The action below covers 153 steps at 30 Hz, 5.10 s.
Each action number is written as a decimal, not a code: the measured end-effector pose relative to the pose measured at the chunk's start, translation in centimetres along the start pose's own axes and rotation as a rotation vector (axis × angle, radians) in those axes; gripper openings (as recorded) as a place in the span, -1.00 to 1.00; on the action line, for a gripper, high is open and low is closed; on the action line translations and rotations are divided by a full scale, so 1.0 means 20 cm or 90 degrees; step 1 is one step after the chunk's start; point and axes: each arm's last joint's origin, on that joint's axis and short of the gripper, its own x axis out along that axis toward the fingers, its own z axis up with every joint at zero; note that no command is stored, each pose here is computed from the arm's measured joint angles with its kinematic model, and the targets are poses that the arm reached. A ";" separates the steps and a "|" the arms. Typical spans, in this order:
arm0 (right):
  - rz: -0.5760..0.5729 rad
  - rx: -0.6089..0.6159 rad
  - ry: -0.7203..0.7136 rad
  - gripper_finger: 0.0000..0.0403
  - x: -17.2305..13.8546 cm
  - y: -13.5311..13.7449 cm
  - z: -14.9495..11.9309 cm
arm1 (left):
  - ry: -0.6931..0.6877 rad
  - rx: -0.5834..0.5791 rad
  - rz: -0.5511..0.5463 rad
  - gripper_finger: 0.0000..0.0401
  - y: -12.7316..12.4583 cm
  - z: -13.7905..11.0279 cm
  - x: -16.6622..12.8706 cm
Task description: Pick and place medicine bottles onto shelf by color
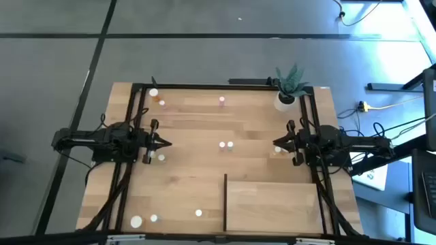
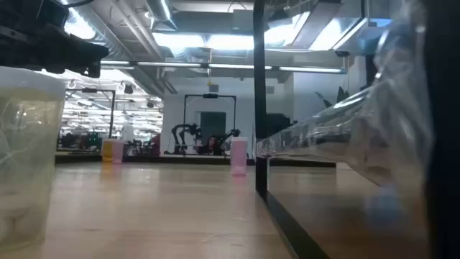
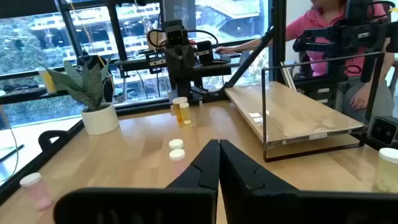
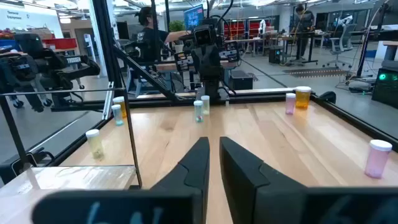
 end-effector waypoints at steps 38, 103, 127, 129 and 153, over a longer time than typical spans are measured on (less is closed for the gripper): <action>0.002 -0.008 -0.036 -0.79 0.00 0.00 0.03 | 0.000 0.000 0.000 -1.00 0.00 0.00 0.00; -0.038 -0.109 0.603 -0.79 0.64 -0.14 1.27 | 0.000 0.000 0.000 -1.00 0.00 0.00 0.00; -0.072 -0.023 0.664 -0.73 0.84 -0.20 1.12 | -0.008 0.001 0.069 -1.00 0.02 0.02 0.00; -0.072 -0.022 0.671 -0.65 0.86 -0.20 1.11 | -0.008 0.001 0.073 -1.00 0.02 0.02 0.00; 0.001 -0.008 0.736 -0.05 0.80 -0.17 1.05 | 0.131 -0.038 0.104 -1.00 0.05 0.19 0.02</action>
